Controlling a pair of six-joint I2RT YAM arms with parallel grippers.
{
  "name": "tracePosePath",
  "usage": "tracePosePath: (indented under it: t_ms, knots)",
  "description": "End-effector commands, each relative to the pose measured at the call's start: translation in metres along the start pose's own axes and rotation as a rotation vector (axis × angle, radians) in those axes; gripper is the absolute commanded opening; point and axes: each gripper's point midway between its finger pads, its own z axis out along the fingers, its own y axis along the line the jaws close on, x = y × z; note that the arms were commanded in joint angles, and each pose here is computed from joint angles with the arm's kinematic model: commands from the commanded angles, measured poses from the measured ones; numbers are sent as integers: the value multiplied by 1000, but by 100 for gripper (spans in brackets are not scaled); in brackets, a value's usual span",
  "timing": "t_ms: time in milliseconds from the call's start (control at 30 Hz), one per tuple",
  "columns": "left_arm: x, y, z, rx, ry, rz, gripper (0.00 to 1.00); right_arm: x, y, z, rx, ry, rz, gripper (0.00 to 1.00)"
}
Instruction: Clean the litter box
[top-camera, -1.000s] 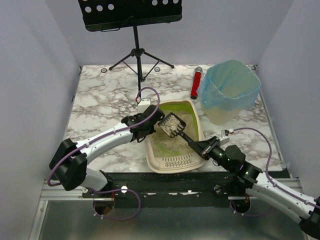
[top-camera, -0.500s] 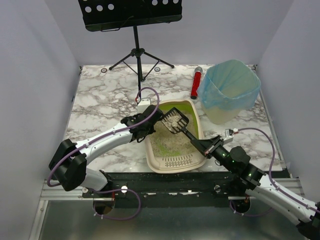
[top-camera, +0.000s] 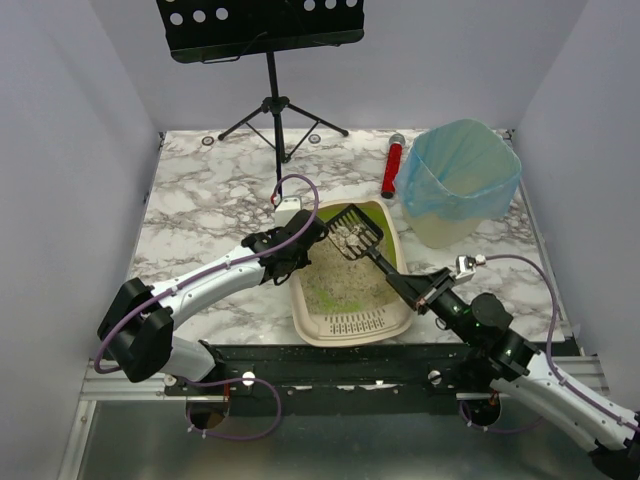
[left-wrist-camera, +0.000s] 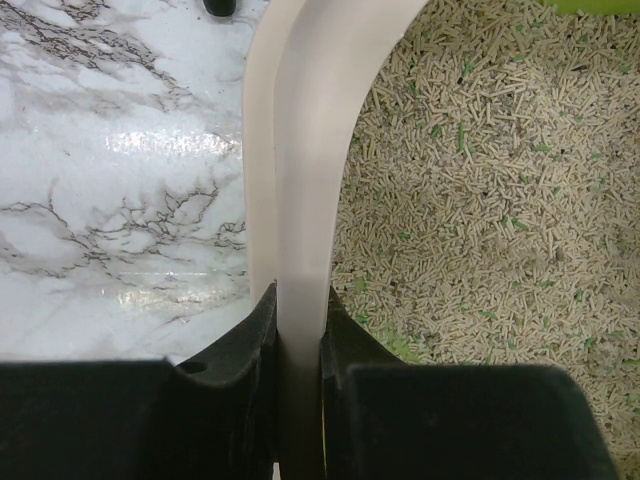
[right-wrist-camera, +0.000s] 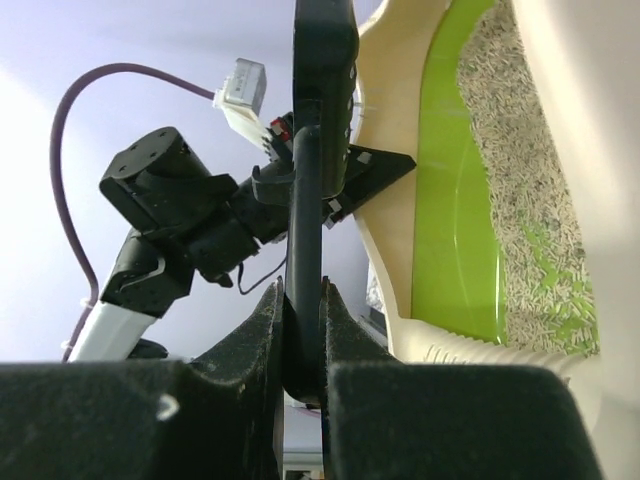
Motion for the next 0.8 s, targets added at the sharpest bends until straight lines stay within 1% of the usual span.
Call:
tracePosePath:
  t_ms: [0,100,167,200,300,333,433,533,567,633,667,767]
  knots:
    - [0,-32,-5,146,28,-68,0,12,-46,1,131,28,110,1]
    - [-1,-32,-6,146,24,-70,0,23,-51,4,90,69,165,1]
    - [-1,-31,-6,145,25,-70,0,23,-46,4,87,74,127,1]
    - [-1,-31,-6,145,25,-70,0,19,-30,6,63,68,114,1]
    - [-2,-31,-8,149,21,-71,0,9,-6,6,26,40,45,1]
    - [-2,-31,-8,150,20,-72,0,5,14,5,-12,33,31,1]
    - [-4,-31,-11,156,10,-78,0,-2,35,1,-41,21,-4,1]
    - [-4,-31,-12,158,7,-78,0,-2,20,2,9,10,16,1]
    - [-4,-30,-12,156,8,-79,0,3,-2,3,70,19,47,1]
    - [-4,-29,-12,155,7,-77,0,11,-26,3,117,39,96,1]
    - [-5,-29,-11,153,6,-78,0,15,-41,5,123,41,127,1]
    - [-5,-30,-12,156,6,-78,0,19,-53,4,123,49,155,1]
